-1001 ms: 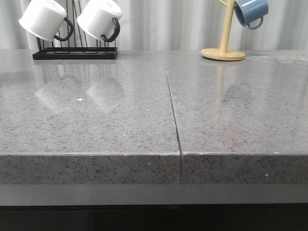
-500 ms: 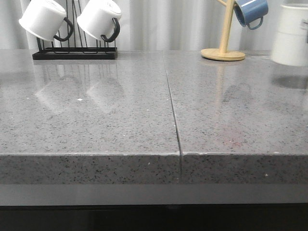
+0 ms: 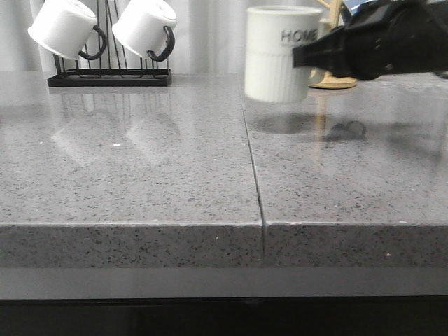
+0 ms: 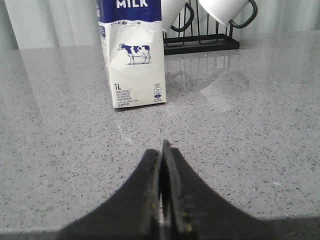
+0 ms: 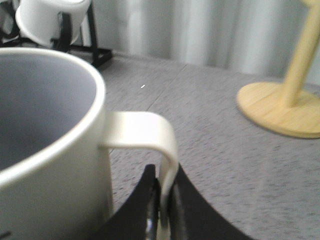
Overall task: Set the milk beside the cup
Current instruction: 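Grasp the HOME mug handle with the right gripper and carry it forward, then set the HOME mug down on the counter and release with the right gripper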
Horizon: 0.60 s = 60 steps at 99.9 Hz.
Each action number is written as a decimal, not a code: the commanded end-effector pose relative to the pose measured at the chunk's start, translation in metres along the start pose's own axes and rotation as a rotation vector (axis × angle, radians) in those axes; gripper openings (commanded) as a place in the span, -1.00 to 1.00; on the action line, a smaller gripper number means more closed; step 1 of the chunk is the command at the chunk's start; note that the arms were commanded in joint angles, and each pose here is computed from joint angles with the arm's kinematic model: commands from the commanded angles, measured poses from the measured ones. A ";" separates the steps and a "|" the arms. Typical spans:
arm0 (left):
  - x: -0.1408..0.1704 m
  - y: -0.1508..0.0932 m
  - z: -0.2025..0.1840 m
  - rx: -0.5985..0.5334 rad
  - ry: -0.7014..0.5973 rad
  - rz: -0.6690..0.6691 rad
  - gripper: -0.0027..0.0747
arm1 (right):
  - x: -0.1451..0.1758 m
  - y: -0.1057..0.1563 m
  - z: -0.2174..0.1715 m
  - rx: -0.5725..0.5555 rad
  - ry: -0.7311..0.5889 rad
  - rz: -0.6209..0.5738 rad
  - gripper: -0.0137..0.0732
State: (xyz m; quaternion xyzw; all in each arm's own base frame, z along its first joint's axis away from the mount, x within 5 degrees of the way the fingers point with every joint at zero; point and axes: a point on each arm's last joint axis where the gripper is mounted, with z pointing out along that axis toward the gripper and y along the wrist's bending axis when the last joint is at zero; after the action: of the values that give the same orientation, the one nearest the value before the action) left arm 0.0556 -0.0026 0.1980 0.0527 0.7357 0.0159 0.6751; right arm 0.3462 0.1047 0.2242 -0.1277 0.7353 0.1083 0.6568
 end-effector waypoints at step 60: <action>0.006 -0.001 0.000 0.002 -0.062 -0.012 -0.98 | -0.012 0.020 0.010 -0.056 -0.074 -0.010 -0.20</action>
State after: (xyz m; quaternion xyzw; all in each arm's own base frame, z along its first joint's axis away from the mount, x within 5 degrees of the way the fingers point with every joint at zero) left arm 0.0556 -0.0026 0.1980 0.0527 0.7357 0.0159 0.6751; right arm 0.3494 0.1263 0.2034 -0.1504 0.7527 0.1219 0.6293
